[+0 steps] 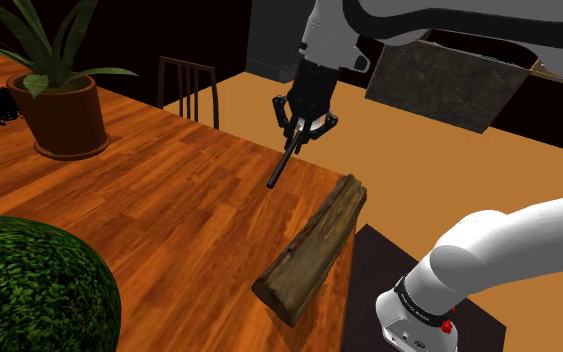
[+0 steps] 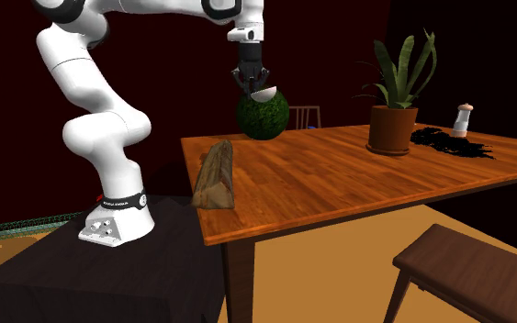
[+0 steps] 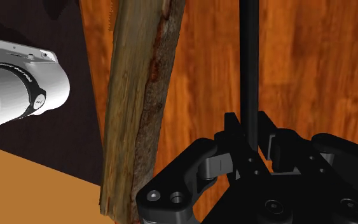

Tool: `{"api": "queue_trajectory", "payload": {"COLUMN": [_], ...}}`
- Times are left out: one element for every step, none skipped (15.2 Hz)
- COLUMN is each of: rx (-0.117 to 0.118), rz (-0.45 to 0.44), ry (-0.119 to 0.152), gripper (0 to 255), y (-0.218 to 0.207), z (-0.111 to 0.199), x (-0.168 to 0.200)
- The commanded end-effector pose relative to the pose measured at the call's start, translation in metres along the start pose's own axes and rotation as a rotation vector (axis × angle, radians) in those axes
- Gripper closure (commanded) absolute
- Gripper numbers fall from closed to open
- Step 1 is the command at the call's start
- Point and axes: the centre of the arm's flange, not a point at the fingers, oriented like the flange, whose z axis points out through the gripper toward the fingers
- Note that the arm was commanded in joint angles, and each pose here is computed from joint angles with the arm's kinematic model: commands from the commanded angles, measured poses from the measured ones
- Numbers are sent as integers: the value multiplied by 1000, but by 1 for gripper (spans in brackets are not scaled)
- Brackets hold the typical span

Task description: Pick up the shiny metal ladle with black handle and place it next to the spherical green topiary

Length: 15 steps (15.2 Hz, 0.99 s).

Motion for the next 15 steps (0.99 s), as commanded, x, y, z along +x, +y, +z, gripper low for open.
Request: {"api": "queue_trajectory", "payload": {"rx": [0, 0, 0, 0, 0, 0, 0, 0, 0, 0, 0, 0, 0, 0, 0], "rz": [0, 0, 0, 0, 0, 0, 0, 0, 0, 0, 0, 0, 0, 0, 0], "ry": [0, 0, 0, 0, 0, 0, 0, 0, 0, 0, 0, 0, 0, 0, 0], "gripper": [255, 255, 255, 255, 255, 255, 255, 255, 255, 255, 255, 255, 255, 255, 255], "y": [-2, -2, -2, -3, -3, -3, -3, -4, -4, -4, -4, -5, -5, -5, -5], "z": [-10, -15, -20, -25, -31, -36, -41, -46, -52, -57, -62, -67, -73, -78, -83], "x": [-2, -3, -3, -4, -4, -5, -6, -6, -7, -7, -8, -9, -9, -10, -10]}}
